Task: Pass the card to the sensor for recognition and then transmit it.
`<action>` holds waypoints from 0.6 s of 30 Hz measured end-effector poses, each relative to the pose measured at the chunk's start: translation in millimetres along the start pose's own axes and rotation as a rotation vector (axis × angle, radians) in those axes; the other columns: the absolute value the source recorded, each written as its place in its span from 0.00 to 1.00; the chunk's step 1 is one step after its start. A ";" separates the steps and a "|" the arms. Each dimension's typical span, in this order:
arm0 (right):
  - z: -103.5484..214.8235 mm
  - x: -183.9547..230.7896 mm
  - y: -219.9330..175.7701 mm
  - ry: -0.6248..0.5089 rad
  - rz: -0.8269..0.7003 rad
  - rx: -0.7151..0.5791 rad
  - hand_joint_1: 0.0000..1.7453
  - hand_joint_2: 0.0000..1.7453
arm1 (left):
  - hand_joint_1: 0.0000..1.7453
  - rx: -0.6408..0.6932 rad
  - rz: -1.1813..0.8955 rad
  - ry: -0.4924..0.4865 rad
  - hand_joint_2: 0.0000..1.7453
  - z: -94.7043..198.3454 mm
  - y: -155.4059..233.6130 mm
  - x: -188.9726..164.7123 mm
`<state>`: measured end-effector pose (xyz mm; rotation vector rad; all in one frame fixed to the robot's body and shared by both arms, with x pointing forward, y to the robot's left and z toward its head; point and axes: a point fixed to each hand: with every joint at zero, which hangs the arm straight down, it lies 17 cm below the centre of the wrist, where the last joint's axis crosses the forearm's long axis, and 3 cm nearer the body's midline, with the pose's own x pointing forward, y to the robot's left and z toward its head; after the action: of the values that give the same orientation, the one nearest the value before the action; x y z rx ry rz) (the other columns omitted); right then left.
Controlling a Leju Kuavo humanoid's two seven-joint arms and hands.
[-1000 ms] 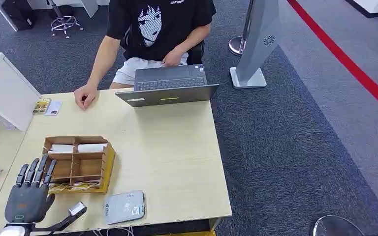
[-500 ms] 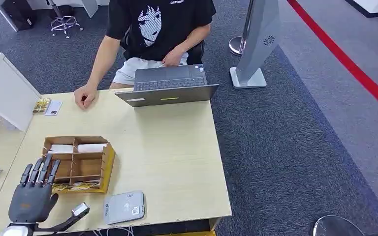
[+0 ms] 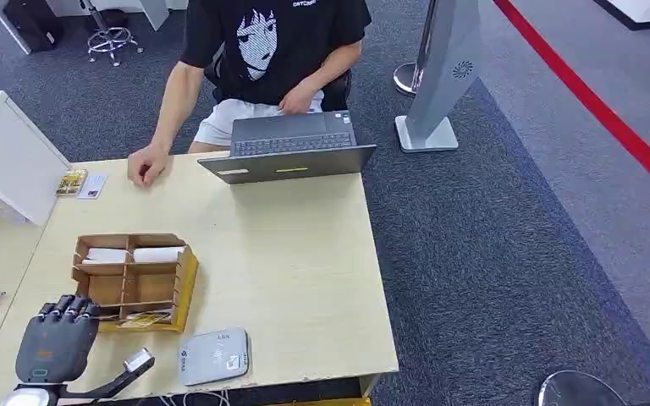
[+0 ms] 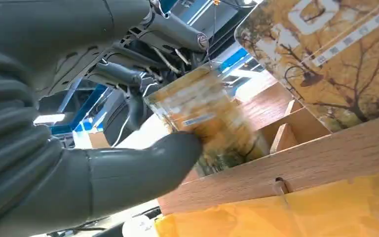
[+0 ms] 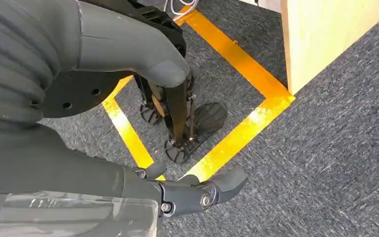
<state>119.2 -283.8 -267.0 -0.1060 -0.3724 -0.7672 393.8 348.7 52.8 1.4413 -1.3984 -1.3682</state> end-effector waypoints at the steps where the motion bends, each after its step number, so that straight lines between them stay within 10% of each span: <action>1: 0.0 0.0 0.0 0.000 0.000 0.000 0.00 1.00 | 1.00 0.000 0.000 0.000 1.00 0.1 0.0 0.2; 18: -0.1 1.3 -0.6 -0.007 0.002 0.000 0.00 1.00 | 1.00 0.248 -0.029 -0.044 1.00 -45.9 104.6 -1.9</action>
<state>119.7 -285.0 -266.6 -0.1093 -0.3791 -0.7654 414.0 323.8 162.5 1.6028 -1.6275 -1.2863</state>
